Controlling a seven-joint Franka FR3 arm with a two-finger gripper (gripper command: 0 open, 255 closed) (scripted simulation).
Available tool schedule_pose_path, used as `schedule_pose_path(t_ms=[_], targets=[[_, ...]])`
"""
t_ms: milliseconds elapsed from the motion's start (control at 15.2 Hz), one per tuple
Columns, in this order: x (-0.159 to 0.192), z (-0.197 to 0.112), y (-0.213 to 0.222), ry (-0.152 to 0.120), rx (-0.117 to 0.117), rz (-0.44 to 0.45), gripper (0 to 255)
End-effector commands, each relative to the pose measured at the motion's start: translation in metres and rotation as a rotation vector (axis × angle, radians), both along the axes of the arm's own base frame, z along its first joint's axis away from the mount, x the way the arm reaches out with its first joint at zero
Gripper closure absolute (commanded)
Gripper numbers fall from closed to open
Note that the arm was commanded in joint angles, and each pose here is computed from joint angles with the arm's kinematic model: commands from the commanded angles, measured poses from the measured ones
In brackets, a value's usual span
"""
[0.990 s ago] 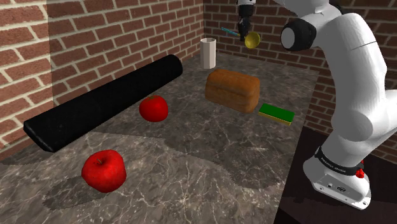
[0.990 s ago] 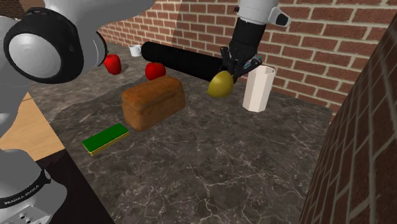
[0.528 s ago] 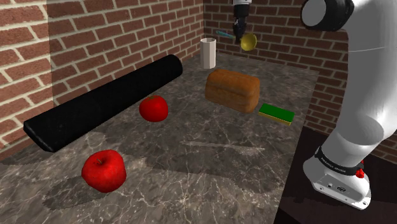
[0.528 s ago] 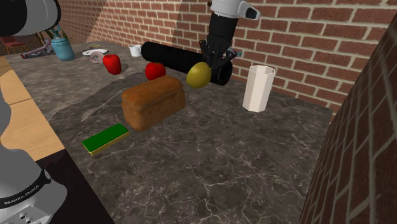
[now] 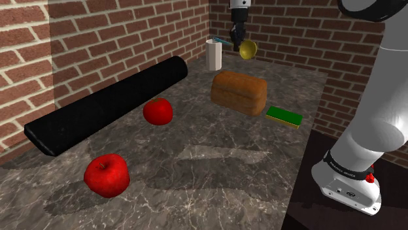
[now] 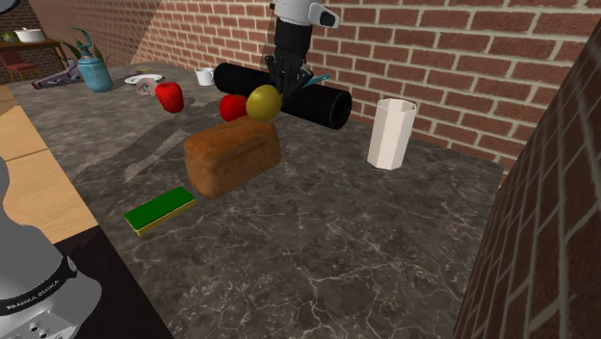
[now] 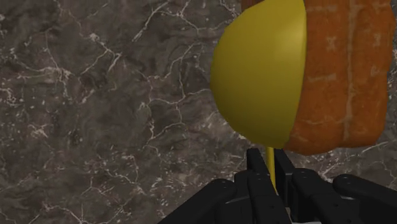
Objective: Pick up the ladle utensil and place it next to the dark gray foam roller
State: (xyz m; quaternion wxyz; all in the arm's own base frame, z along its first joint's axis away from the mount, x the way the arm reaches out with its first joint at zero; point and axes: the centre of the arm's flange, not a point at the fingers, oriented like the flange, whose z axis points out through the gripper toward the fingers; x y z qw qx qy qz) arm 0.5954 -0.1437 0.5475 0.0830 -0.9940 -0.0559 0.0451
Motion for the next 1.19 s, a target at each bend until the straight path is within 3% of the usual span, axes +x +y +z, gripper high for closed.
schedule_pose_path(t_ms=[0, 1122], targets=[[-0.006, 0.001, 0.024, 0.000, -0.001, -0.001, 255], [-0.046, 0.001, 0.245, 0.000, -0.001, -0.001, 255]])
